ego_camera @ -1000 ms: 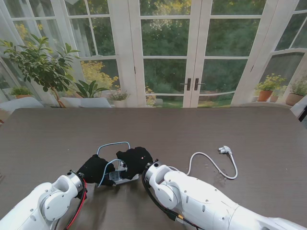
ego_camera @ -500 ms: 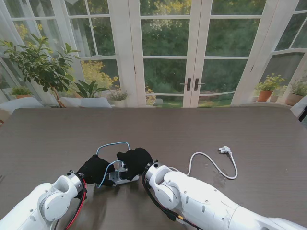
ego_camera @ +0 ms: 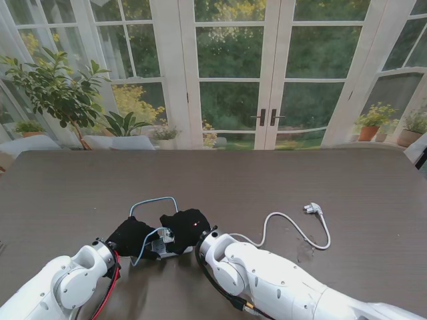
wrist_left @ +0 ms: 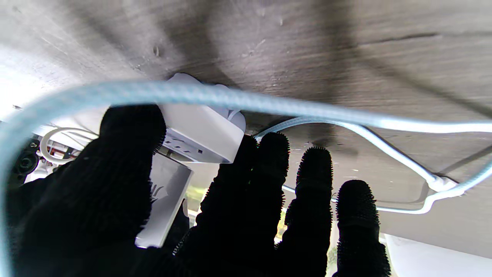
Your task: Set up the charging station
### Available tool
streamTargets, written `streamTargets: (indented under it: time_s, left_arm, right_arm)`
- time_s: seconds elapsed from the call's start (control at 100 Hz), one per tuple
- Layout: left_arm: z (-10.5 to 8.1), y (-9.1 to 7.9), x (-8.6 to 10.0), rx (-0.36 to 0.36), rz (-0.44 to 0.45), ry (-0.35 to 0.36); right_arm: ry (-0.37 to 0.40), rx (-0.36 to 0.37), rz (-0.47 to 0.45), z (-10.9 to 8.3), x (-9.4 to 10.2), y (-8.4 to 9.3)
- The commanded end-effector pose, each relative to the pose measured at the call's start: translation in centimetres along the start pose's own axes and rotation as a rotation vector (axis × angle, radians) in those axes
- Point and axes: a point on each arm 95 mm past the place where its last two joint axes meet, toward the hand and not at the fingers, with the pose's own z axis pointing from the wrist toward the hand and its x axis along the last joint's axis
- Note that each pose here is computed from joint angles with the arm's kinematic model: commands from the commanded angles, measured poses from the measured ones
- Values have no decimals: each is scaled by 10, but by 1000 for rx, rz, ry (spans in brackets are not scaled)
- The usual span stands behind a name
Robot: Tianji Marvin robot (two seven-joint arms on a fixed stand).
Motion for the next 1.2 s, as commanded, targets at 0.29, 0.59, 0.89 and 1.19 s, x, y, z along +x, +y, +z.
streamTargets:
  time_s: [0.29,0.59,0.89,1.19]
  left_arm:
    - [-5,10,-2,-44,-9,-9]
    - [-4,10,-2,-45,-14,-9]
    - [-4,9,-2,-48,-13,-9]
    - [-4,11,-1,-56,-17,-9]
  right_arm:
    - [7,51,-15,-6,1,-24]
    - [9,55,-29,-11,0,-29]
    - [5,46,-76,-12,-1,-23]
    - [-41,18,-45,-13,-2,-8]
